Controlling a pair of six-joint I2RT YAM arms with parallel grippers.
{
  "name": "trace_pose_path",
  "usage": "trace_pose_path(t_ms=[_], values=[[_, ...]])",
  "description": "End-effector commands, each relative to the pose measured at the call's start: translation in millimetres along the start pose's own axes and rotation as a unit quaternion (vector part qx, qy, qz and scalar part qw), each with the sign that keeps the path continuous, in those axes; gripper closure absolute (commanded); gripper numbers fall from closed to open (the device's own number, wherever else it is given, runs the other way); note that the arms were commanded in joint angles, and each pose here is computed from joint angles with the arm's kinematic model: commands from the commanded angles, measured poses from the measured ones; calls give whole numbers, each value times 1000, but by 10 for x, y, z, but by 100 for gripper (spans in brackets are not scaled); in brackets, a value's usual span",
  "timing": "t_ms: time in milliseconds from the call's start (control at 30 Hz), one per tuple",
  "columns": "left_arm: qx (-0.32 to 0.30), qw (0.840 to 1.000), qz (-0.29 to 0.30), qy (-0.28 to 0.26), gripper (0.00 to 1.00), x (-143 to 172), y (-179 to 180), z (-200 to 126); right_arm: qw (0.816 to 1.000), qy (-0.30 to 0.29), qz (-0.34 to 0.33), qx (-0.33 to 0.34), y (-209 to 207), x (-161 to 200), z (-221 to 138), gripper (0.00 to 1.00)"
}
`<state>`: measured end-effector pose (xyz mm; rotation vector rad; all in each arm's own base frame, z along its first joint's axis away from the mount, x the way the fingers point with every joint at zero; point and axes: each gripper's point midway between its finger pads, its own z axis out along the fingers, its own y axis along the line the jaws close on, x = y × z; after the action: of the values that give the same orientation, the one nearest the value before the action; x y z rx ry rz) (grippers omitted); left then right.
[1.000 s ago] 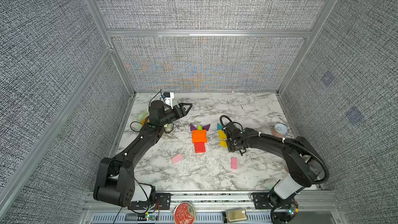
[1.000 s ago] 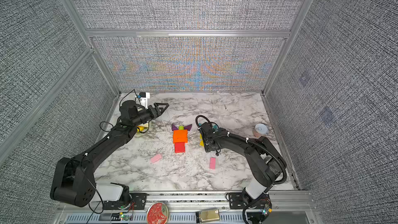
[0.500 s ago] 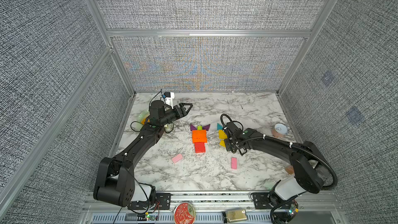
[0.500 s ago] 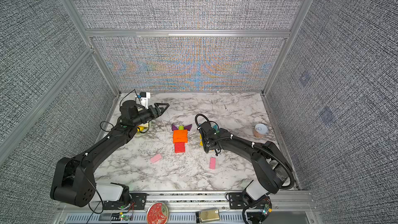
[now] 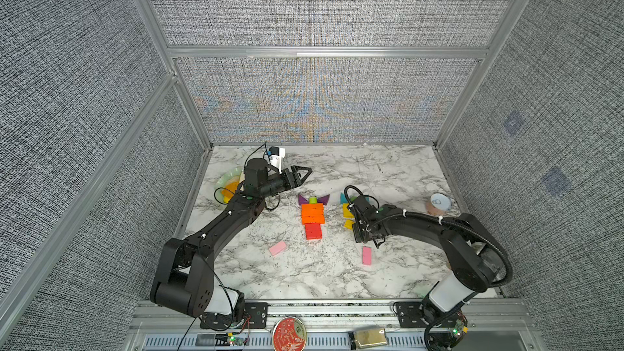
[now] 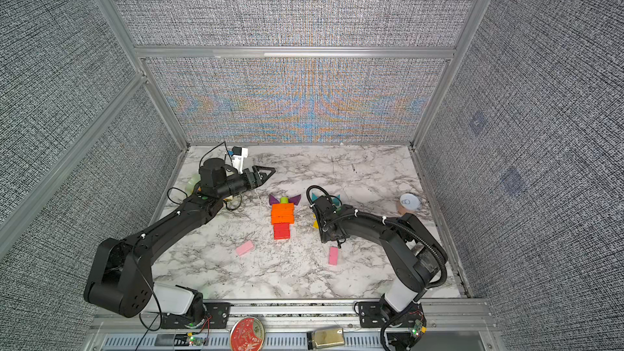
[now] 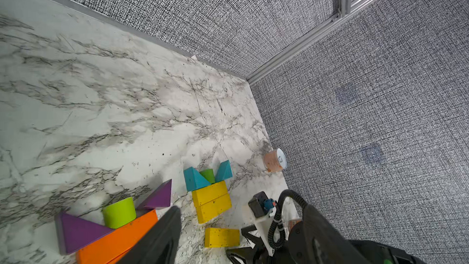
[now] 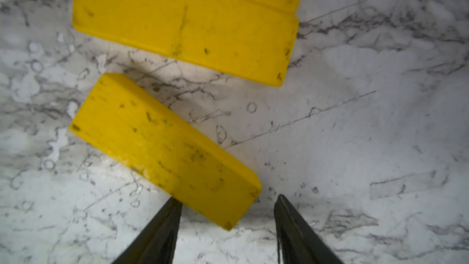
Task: Assemble a carrot with building blocks
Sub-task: Assemble the building block at the center of the board.
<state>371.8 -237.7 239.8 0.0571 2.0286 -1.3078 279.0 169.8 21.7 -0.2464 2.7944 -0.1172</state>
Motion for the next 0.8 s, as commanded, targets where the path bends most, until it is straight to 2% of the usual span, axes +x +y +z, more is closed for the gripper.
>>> trace_pose_path(t_ms=[0, 367, 500, 767], values=[[4, 1000, 6, 0, 23, -32, -29, 9, 1000, 2, 7, 30, -92, -47, 17, 39], [9, 1000, 3, 2, 22, -25, -44, 11, 999, 5, -7, 31, -70, -153, 37, 40], [5, 1000, 2, 2, 23, -24, -29, 13, 1000, 8, -14, 21, -6, -186, 69, 47], [1, 1000, 6, 0, 23, -32, -22, 6, 999, 1, -33, 7, 33, -197, 37, 47]])
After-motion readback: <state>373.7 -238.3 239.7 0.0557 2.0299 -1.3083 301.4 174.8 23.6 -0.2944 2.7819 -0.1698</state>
